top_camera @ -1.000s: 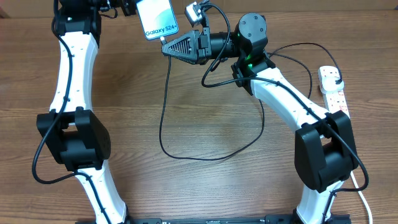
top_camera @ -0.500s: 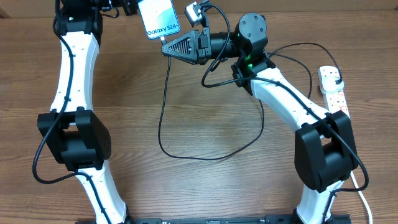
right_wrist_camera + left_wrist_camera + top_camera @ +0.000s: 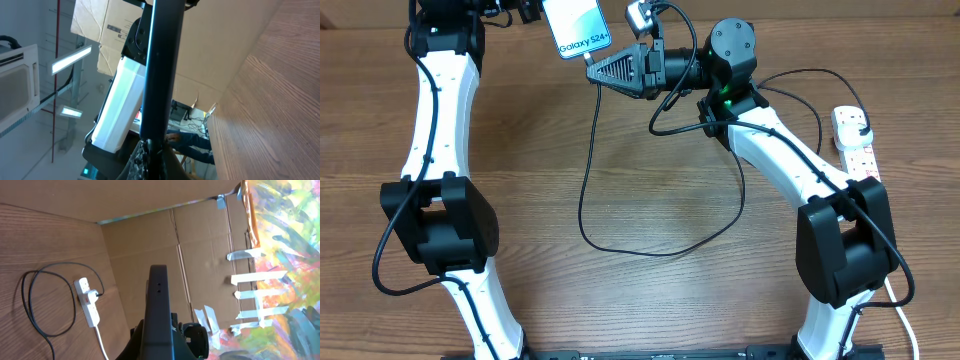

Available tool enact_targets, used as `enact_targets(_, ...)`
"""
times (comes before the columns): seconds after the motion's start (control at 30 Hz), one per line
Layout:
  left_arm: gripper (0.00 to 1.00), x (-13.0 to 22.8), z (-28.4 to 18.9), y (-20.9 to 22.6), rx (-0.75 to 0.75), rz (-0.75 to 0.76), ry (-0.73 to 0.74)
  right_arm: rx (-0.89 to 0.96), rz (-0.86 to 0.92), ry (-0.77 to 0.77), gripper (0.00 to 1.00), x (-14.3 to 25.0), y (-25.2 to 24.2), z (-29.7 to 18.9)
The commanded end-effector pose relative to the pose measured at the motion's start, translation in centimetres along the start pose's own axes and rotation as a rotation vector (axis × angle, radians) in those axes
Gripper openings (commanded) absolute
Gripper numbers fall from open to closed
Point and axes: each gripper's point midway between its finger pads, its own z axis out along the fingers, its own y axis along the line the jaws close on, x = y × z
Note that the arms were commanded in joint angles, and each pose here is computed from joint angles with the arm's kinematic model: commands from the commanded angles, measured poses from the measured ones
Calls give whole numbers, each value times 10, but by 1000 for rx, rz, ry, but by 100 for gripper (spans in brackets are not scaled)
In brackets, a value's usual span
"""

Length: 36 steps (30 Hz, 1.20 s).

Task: Plug charger to phone and switch on socket

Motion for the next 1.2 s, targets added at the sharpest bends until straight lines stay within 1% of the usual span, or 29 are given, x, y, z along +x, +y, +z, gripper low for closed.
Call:
enact_targets(0.0, 4, 9, 1, -27, 16, 51, 19, -8, -53, -81, 4, -18, 22, -6)
enact_targets(1.17, 5, 2, -2, -25, 9, 48, -15, -3, -55, -99, 4, -22, 20, -11)
